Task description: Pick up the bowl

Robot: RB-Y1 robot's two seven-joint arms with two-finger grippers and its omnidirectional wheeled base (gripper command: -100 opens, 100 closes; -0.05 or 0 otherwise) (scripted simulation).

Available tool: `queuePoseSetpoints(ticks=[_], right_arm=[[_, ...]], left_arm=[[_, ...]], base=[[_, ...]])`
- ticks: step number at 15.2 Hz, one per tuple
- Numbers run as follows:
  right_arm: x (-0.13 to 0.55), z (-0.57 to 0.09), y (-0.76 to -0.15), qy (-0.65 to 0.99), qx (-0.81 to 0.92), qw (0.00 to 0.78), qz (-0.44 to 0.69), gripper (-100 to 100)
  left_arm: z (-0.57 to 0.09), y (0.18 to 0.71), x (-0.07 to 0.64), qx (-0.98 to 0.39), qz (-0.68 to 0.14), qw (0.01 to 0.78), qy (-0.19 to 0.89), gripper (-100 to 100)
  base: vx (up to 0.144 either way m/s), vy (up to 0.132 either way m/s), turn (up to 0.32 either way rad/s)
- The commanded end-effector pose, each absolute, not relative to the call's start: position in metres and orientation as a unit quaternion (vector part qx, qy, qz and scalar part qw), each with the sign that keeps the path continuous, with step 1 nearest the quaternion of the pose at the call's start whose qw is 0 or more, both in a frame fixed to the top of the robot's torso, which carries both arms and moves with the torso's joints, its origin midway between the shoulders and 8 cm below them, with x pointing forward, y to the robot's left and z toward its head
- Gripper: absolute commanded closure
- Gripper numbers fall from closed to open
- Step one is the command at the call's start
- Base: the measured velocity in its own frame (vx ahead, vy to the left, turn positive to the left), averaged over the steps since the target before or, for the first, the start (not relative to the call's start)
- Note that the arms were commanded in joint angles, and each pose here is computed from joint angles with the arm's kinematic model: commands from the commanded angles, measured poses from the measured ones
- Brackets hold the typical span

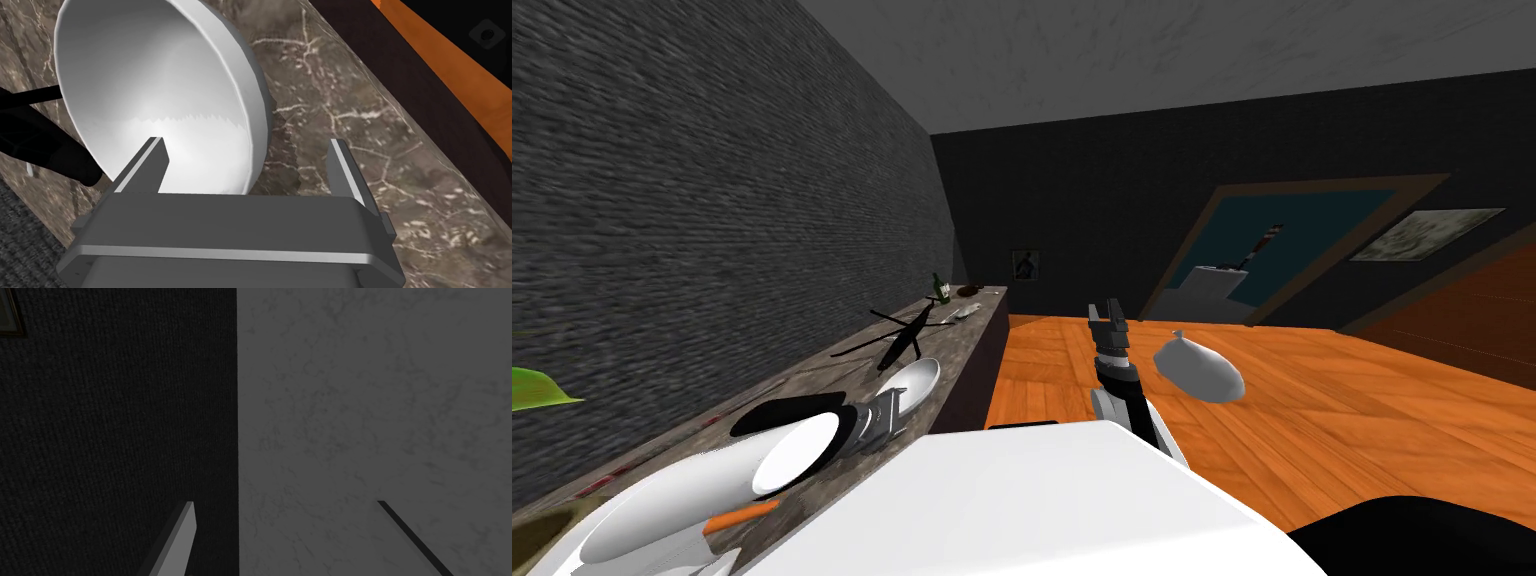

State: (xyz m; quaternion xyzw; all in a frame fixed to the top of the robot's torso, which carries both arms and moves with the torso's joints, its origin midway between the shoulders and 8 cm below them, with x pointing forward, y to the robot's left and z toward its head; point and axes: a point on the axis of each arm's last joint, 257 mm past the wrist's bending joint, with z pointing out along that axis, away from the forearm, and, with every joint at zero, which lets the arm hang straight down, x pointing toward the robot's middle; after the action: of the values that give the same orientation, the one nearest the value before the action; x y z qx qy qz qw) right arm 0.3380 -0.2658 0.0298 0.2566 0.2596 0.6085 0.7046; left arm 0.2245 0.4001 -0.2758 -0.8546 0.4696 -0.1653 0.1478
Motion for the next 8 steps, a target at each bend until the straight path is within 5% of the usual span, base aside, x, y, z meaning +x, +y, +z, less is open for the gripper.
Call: queuePoseSetpoints(ticks=[1,8], right_arm=[[0.338,0.030,-0.266,0.260,0.257,0.705,0.608,0],[0.338,0.030,-0.266,0.260,0.257,0.705,0.608,0]], left_arm=[[-0.279,0.400,0.211,-0.862,-0.149,0.132,0.467,-100],[-0.284,0.396,0.181,-0.872,-0.106,0.095,0.468,-100]], base=[[0.056,0.043,-0.106],[0.046,0.037,-0.055]])
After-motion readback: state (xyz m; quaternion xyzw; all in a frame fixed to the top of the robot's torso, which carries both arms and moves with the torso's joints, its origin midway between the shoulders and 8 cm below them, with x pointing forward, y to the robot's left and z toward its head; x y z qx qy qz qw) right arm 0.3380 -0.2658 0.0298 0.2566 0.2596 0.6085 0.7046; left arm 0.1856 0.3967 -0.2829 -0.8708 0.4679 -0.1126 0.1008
